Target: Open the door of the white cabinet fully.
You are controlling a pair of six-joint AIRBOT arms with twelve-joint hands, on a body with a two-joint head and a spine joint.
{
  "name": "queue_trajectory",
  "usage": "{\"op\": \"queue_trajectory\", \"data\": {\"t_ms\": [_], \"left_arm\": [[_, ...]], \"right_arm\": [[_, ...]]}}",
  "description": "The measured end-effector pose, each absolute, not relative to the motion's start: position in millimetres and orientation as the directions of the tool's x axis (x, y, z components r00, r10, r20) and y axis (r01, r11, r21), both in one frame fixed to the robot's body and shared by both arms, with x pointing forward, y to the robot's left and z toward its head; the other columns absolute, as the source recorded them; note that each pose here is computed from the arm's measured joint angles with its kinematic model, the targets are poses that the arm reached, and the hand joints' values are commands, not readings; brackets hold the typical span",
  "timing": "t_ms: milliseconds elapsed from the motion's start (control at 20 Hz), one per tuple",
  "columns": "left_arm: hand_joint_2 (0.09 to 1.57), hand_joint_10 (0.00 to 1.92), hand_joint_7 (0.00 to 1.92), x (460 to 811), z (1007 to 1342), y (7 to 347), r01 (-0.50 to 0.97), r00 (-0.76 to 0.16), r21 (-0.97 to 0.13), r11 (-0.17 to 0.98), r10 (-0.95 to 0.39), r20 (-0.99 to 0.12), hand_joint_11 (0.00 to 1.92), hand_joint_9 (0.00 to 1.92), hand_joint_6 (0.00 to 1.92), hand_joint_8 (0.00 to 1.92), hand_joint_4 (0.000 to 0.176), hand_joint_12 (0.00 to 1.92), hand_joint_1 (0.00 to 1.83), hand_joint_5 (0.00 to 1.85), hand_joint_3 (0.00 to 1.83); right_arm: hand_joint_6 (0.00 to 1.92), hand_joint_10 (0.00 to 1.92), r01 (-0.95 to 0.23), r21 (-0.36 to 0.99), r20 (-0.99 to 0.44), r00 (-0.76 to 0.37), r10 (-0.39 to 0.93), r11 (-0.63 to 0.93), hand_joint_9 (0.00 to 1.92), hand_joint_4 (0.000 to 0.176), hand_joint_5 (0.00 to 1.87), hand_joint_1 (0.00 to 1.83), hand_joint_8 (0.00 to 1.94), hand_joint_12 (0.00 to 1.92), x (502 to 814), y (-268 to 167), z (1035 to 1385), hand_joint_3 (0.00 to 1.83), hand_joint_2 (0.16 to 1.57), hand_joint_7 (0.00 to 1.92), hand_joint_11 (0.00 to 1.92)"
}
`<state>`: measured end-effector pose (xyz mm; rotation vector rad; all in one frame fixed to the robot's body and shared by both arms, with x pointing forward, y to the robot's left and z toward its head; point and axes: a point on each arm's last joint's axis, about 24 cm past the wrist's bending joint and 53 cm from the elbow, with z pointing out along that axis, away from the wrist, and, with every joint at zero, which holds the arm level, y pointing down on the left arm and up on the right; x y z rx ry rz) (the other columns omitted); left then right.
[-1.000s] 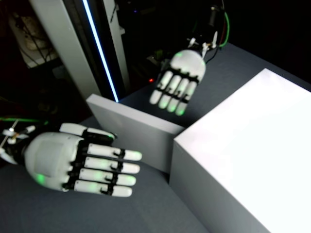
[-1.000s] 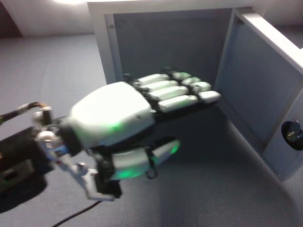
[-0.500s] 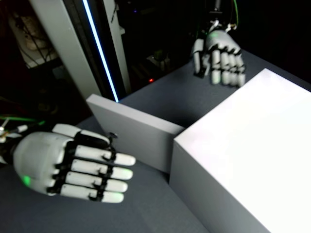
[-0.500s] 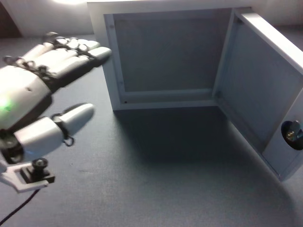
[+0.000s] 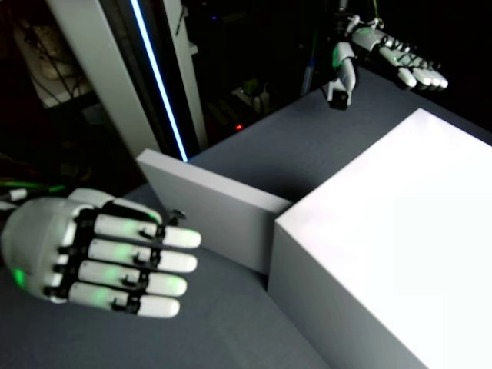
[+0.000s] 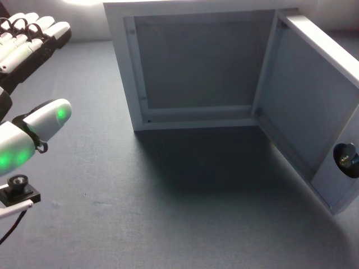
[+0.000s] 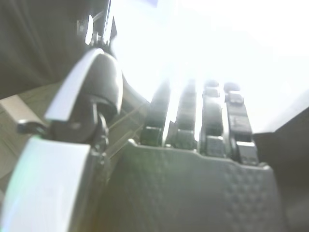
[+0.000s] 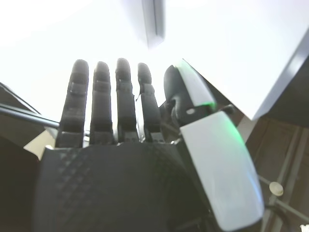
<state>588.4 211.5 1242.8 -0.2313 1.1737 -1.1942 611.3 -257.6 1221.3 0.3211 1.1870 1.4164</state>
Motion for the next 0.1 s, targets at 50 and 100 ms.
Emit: {"op": "queue_trajectory", "data": {"t_ms": [50, 100], "left_arm": [[1.53, 0.00, 0.06, 589.5, 1243.0, 213.6, 0.590, -0.093, -0.687, 0.424, -0.810, -0.579, 0.00, 0.00, 0.00, 0.00, 0.000, 0.00, 0.00, 0.12, 0.00], [1.52, 0.00, 0.06, 590.0, 1242.8, 214.8, 0.587, -0.091, -0.688, 0.427, -0.810, -0.580, 0.00, 0.00, 0.00, 0.00, 0.000, 0.00, 0.00, 0.13, 0.00]], "right_arm": [[0.00, 0.00, -0.578, 0.786, -0.434, -0.262, 0.862, 0.220, 0.25, 0.000, 0.34, 0.72, 0.00, 0.54, 611.3, -257.5, 1220.9, 0.00, 1.47, 0.33, 0.00], [0.01, 0.00, -0.577, 0.787, -0.431, -0.263, 0.863, 0.218, 0.24, 0.000, 0.35, 0.72, 0.00, 0.53, 610.9, -257.3, 1221.0, 0.00, 1.46, 0.33, 0.00]]}}
